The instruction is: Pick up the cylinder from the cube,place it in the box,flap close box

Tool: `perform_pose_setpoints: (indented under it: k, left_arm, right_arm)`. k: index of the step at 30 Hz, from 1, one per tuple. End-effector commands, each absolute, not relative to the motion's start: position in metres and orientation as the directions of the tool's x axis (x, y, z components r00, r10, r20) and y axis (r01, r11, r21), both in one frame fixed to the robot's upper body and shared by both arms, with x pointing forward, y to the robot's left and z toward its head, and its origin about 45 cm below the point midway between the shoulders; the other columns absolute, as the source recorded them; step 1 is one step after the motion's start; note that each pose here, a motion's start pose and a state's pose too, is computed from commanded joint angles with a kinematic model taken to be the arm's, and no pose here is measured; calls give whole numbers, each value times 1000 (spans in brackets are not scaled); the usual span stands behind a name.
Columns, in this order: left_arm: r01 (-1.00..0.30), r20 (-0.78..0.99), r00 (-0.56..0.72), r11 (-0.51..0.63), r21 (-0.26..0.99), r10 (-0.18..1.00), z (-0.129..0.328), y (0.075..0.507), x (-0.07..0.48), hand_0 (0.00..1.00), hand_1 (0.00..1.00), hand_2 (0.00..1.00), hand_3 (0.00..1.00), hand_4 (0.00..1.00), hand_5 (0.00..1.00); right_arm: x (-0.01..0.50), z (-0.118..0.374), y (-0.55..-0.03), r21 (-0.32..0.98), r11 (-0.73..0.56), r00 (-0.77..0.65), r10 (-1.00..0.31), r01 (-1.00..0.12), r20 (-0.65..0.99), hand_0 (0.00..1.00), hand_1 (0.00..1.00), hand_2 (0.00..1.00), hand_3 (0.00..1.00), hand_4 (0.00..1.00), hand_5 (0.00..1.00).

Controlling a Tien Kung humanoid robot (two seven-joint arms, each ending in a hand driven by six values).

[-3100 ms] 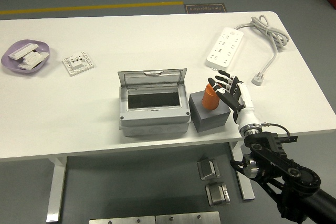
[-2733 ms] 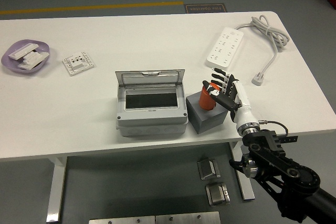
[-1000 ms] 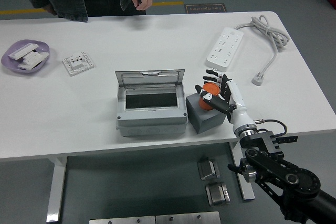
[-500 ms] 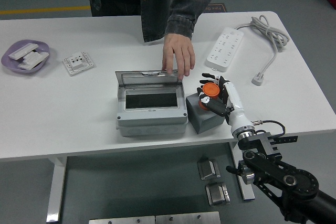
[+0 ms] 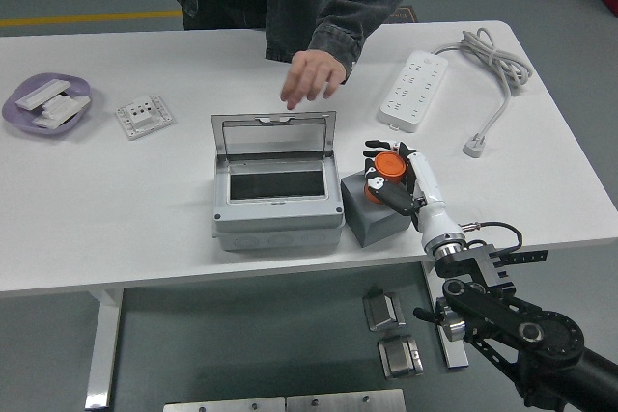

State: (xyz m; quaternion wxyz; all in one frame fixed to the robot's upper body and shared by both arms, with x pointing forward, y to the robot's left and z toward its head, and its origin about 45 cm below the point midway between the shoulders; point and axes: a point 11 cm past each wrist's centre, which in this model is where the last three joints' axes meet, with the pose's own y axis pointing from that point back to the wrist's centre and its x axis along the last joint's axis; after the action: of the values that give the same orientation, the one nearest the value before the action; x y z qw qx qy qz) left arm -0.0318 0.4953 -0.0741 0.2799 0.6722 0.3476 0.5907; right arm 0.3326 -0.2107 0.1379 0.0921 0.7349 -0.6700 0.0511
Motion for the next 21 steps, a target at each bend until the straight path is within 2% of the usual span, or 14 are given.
perform_pose_setpoints:
  k: [3, 4, 9, 10, 15, 16, 21]
  left_arm:
    - [137, 600, 61, -602, 787, 798, -74, 495, -32, 698, 675, 612, 603, 588, 185]
    - [137, 600, 61, -602, 787, 798, -74, 495, -32, 698, 675, 612, 603, 588, 184]
    - [138, 599, 62, -601, 787, 799, -75, 495, -32, 698, 675, 612, 603, 588, 184]
    - [139, 599, 62, -601, 787, 799, -75, 495, -33, 698, 675, 612, 603, 588, 185]
    - [145, 601, 64, -603, 784, 797, -74, 496, -35, 698, 675, 612, 603, 588, 185]
    - [147, 602, 64, -604, 783, 796, -74, 497, -36, 699, 674, 612, 603, 589, 186]
    - [158, 608, 66, -610, 777, 791, -72, 500, -41, 699, 674, 612, 603, 589, 186]
  right_arm:
    - [333, 141, -211, 57, -81, 91, -973, -995, 211, 623, 586, 592, 641, 2, 2]
    - [334, 142, -211, 54, -79, 89, -973, -995, 214, 507, 494, 526, 576, 2, 2]
    - [337, 148, -213, 30, -64, 69, -973, -997, 222, 507, 494, 526, 576, 2, 2]
    - [339, 151, -213, 24, -61, 65, -973, -998, 221, 429, 420, 458, 453, 2, 2]
    - [344, 165, -208, -12, -71, 66, -973, -997, 221, 429, 420, 458, 453, 2, 2]
    - [345, 170, -206, -21, -80, 73, -972, -997, 223, 443, 409, 440, 391, 2, 2]
    - [349, 188, -186, -49, -151, 134, -956, -987, 261, 443, 409, 440, 391, 2, 2]
